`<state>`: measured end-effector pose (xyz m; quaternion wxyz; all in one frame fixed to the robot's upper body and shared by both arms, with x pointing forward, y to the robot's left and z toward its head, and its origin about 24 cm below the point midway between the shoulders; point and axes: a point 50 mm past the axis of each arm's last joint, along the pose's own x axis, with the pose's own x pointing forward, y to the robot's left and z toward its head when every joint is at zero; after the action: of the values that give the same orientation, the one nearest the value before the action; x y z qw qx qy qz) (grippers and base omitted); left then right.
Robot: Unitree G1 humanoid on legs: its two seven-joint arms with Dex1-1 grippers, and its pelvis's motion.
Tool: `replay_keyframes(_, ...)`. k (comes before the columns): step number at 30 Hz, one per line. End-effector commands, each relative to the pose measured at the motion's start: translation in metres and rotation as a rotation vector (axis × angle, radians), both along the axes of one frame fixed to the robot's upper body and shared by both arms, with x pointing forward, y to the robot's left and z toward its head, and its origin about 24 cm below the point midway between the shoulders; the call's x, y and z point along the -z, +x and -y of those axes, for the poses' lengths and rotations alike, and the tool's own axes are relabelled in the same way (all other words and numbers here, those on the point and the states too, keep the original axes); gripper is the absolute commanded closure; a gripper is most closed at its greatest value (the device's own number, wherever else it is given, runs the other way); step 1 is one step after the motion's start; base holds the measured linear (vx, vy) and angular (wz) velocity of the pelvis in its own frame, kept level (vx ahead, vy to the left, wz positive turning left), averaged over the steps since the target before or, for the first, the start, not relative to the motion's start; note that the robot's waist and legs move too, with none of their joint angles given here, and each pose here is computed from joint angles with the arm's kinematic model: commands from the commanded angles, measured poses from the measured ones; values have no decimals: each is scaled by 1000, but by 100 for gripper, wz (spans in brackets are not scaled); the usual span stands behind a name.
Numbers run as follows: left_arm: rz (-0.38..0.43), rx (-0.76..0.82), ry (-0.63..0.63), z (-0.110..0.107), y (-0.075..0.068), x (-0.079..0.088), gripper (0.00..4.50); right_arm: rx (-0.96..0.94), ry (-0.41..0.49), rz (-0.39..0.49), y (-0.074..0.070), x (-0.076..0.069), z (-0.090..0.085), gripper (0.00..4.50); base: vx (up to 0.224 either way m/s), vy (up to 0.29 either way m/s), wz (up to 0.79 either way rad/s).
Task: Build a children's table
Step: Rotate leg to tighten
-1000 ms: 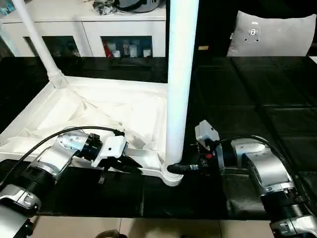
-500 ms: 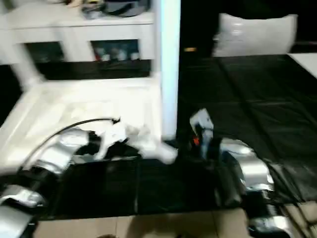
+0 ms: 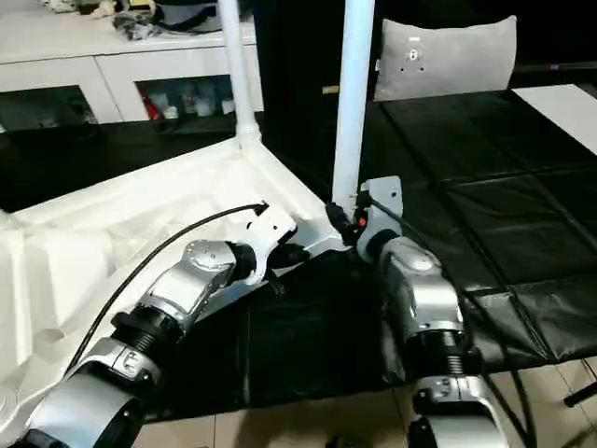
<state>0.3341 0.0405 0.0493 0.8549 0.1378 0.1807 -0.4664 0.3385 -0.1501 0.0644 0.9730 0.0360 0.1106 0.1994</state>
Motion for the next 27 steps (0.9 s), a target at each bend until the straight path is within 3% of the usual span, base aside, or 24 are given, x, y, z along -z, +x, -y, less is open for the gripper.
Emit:
replay_keyframes(1,120,79,-56,11,2,-25,450,-83,14,-45,-9,12,-15,152,0,0,0)
replay_keyframes(7,123,120,-48,0,-1,-19,450,-120,-41,45,-15,5,9,96,0,0,0)
replay_keyframes(9,128,165,-39,-9,-2,-18,450,-185,-75,81,-19,-3,28,88,0,0,0)
replay_keyframes(13,127,232,-32,-18,-4,-17,450,-349,-148,57,-30,-6,45,48,0,0,0)
replay_keyframes(16,123,287,-30,-24,-6,-16,450,-478,-175,20,-40,-6,53,48,0,0,0)
replay_keyframes(20,94,438,11,-38,-14,-12,450,-699,-141,-32,-55,-13,61,48,0,0,0)
replay_keyframes(23,86,524,42,-46,-19,-8,450,-767,-108,-58,-59,-14,63,48,0,0,0)
replay_keyframes(27,59,624,62,-55,-25,-7,450,-820,-115,-55,-59,-16,65,93,0,0,0)
